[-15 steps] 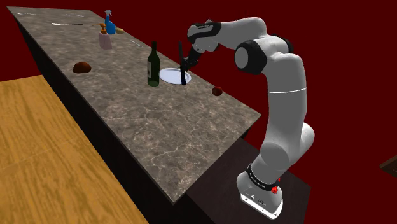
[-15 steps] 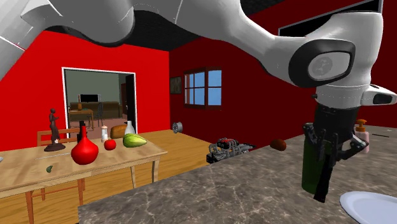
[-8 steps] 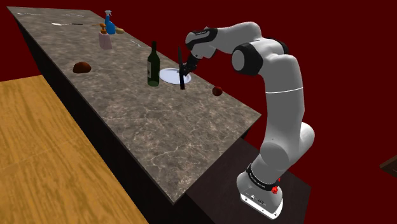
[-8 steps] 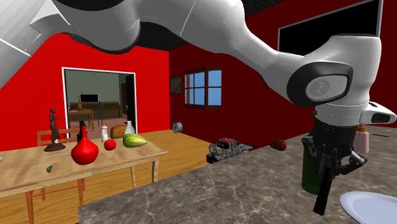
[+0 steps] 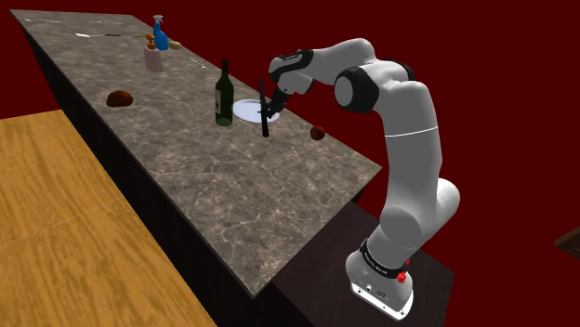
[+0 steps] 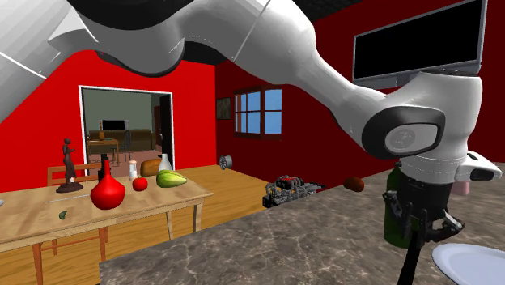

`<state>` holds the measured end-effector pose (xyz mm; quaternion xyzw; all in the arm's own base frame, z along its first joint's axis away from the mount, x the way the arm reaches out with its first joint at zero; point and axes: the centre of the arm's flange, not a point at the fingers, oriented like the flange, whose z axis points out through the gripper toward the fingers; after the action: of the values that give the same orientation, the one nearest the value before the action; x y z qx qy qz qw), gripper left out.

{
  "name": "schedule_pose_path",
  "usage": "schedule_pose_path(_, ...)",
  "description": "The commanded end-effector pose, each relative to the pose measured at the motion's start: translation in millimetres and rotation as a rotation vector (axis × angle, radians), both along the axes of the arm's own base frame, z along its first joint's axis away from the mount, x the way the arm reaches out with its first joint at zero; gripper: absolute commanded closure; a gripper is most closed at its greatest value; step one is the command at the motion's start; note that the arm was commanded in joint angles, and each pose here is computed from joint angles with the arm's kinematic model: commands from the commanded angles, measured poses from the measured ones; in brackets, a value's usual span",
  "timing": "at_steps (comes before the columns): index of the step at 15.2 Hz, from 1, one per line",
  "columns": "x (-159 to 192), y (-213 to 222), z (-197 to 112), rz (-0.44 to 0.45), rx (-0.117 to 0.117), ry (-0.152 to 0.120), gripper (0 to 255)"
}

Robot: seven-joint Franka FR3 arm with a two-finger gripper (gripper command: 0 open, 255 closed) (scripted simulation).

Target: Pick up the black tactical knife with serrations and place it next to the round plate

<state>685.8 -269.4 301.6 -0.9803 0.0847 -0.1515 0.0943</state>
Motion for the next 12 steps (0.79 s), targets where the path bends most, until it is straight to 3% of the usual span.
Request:
schedule_pose_path(1, 0.2, -0.1, -1.1, 0.0, 0.0, -0.001, 255)
schedule_pose_path(6, 0.2, -0.1, -1.1, 0.0, 0.0, -0.001, 255)
schedule_pose_path(7, 0.2, -0.1, -1.1, 0.0, 0.0, -0.001, 0)
schedule_pose_path(12, 0.2, -0.1, -1.1, 0.0, 0.0, -0.001, 0)
